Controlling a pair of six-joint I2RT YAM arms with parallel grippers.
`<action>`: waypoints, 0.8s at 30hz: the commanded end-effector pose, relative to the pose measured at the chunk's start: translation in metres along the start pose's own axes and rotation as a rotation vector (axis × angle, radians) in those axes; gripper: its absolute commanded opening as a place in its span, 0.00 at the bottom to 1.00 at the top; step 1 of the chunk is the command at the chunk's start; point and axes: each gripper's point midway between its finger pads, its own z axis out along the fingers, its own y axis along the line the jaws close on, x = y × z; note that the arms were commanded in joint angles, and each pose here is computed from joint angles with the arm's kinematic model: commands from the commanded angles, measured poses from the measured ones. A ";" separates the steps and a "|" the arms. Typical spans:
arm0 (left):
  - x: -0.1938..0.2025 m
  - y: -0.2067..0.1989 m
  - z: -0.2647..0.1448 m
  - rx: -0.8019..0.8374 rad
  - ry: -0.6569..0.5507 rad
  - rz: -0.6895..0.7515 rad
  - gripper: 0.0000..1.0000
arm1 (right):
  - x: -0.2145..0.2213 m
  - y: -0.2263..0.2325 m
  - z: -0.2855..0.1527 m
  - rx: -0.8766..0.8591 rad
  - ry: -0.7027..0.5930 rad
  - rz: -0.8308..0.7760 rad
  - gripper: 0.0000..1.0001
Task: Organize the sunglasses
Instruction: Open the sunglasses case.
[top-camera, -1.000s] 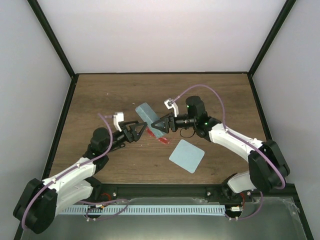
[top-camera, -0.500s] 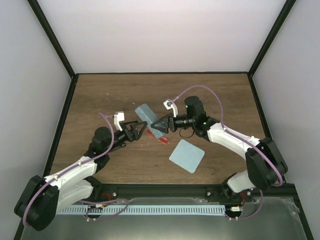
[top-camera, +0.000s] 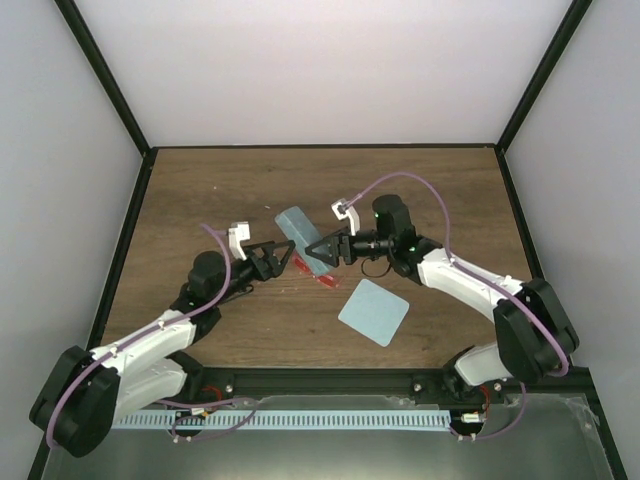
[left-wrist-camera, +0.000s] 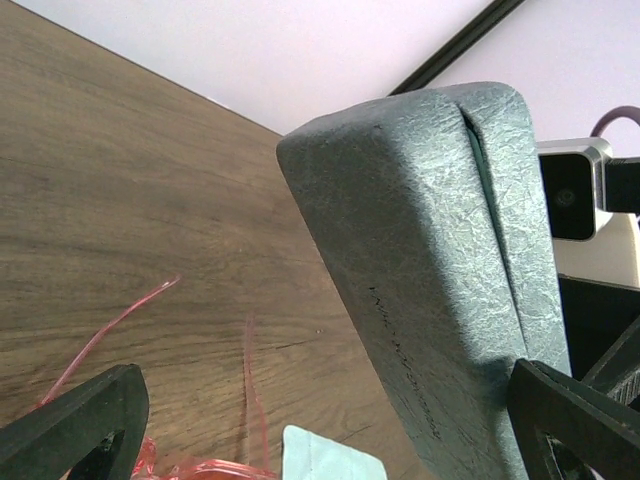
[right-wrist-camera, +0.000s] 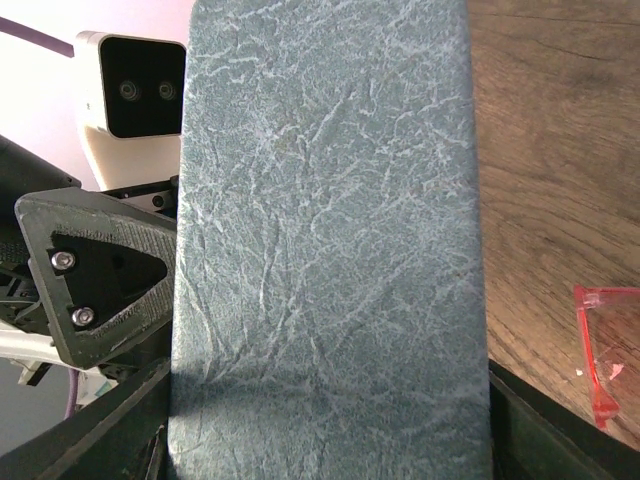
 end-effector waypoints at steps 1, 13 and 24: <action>0.005 0.032 0.001 -0.148 0.007 -0.019 1.00 | -0.021 0.059 -0.015 -0.180 -0.050 -0.153 0.53; -0.002 -0.004 -0.004 0.010 0.002 0.007 1.00 | -0.020 0.042 -0.009 -0.119 -0.047 -0.129 0.53; -0.005 -0.031 -0.012 0.142 -0.010 0.025 1.00 | -0.013 0.039 0.001 -0.145 -0.017 -0.120 0.54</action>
